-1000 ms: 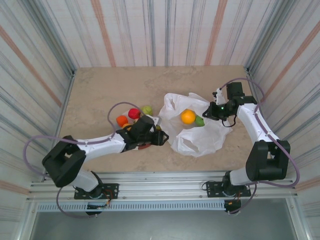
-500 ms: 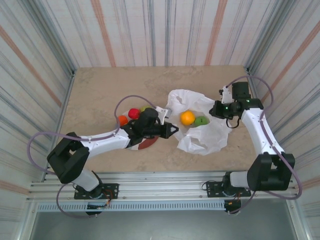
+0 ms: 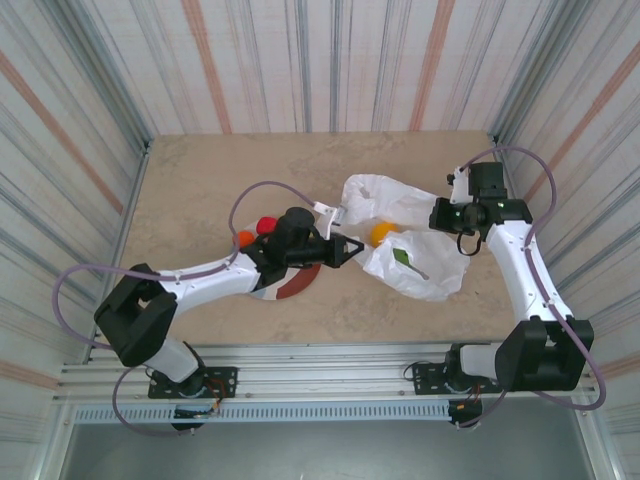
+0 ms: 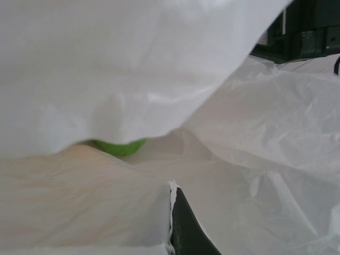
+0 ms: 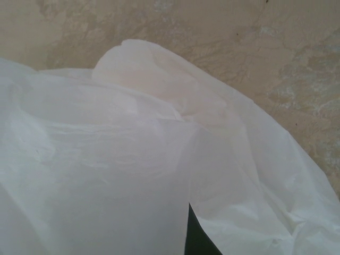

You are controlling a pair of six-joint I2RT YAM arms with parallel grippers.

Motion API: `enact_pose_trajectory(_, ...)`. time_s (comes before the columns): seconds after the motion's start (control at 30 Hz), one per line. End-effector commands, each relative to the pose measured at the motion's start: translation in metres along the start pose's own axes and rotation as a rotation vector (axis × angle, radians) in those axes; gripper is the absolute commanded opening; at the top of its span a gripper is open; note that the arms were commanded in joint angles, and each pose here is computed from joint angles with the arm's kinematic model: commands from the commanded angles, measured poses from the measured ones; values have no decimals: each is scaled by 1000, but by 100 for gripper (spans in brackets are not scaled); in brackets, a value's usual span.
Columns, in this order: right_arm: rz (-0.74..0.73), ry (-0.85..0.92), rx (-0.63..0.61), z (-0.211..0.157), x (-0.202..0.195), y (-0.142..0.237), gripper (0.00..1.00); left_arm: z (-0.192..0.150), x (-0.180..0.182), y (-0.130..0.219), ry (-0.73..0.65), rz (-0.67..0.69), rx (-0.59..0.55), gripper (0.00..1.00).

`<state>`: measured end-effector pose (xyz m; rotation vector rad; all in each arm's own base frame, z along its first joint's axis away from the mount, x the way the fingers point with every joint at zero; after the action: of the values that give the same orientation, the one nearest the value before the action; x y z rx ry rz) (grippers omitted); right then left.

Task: Place the fruits into the plastic bag

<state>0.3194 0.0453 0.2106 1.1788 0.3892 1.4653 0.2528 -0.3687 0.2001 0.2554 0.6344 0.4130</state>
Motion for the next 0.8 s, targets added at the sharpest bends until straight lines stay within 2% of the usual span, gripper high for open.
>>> enact_pose_trajectory(0.0, 46, -18, -58, 6, 9, 3, 0, -4, 22, -2, -19, 95, 18, 1)
enact_pose_trajectory(0.2, 139, -27, -82, 17, 27, -9, 0, -19, 47, -10, -21, 151, 60, 5)
enact_pose_trajectory(0.37, 150, -10, -91, 24, 34, -8, 0, -25, 54, -9, -24, 177, 60, 4)
enact_pose_trajectory(0.6, 196, 16, -153, 44, 49, 15, 0, -1, 54, -11, -79, 192, 10, 0)
enact_pose_trajectory(0.77, 233, 23, -154, 47, 58, 21, 0, 11, 53, -15, -95, 192, -18, 0)
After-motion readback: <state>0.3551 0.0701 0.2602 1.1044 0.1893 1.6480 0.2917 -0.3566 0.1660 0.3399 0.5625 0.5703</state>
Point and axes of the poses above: each hand's point on the last joint's axis, 136 mm out from that joint toward the fingers, its own y axis back along the fingers, its own x axis along the line the jaws close on, z = x × y, the point moved 2 cm from there along y, back along the fingers, and after that the axes turned 11 degrees about -y, right-handed, at the moved point
